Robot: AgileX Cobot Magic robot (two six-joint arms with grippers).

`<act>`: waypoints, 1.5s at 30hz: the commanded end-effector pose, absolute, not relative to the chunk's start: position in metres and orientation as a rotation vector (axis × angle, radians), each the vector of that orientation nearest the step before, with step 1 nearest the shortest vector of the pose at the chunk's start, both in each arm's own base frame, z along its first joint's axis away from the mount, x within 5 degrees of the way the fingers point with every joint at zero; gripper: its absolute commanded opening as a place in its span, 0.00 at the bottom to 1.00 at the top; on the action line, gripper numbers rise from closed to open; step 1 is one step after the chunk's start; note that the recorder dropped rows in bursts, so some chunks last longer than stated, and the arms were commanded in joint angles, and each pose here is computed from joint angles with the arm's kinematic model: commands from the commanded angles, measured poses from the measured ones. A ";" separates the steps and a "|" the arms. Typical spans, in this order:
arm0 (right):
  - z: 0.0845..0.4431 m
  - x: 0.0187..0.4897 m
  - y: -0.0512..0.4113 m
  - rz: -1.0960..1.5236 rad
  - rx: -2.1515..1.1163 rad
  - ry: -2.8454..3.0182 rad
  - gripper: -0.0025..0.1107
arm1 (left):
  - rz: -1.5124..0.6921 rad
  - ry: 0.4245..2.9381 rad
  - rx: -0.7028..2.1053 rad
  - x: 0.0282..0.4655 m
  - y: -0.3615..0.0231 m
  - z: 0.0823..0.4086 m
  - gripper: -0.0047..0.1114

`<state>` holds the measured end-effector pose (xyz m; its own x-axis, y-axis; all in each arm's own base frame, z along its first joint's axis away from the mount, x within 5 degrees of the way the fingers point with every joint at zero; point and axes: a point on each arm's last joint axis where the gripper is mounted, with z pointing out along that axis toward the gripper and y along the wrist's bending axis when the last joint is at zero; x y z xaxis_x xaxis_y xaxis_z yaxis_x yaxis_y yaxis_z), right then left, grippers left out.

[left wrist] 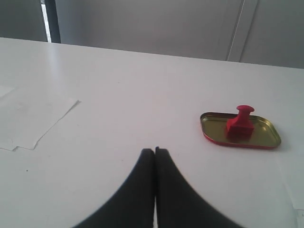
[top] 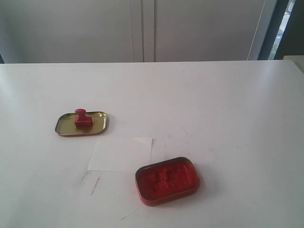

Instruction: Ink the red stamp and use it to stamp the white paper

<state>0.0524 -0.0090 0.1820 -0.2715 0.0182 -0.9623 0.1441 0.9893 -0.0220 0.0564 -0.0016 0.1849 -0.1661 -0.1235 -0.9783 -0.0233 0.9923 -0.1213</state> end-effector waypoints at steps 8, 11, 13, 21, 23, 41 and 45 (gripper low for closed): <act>0.182 0.053 -0.009 -0.116 0.118 1.829 0.02 | -0.143 1.745 -0.142 0.055 -0.003 0.193 0.04; 0.182 0.053 -0.009 -0.116 0.118 1.829 0.02 | -0.152 1.793 -0.135 0.057 -0.005 0.207 0.04; 0.182 0.053 -0.009 -0.116 0.118 1.829 0.02 | -0.160 1.847 -0.131 0.060 -0.005 0.215 0.04; 0.182 0.053 -0.009 -0.116 0.118 1.829 0.02 | -0.132 2.000 -0.026 0.076 -0.008 0.255 0.04; 0.182 0.053 -0.009 -0.116 0.118 1.829 0.02 | -0.127 2.054 0.007 0.084 -0.008 0.267 0.04; 0.182 0.053 -0.009 -0.116 0.118 1.829 0.02 | -0.154 2.511 0.214 0.197 -0.006 0.290 0.04; 0.182 0.053 -0.009 -0.116 0.118 1.829 0.02 | -0.170 2.575 0.229 0.212 -0.006 0.284 0.04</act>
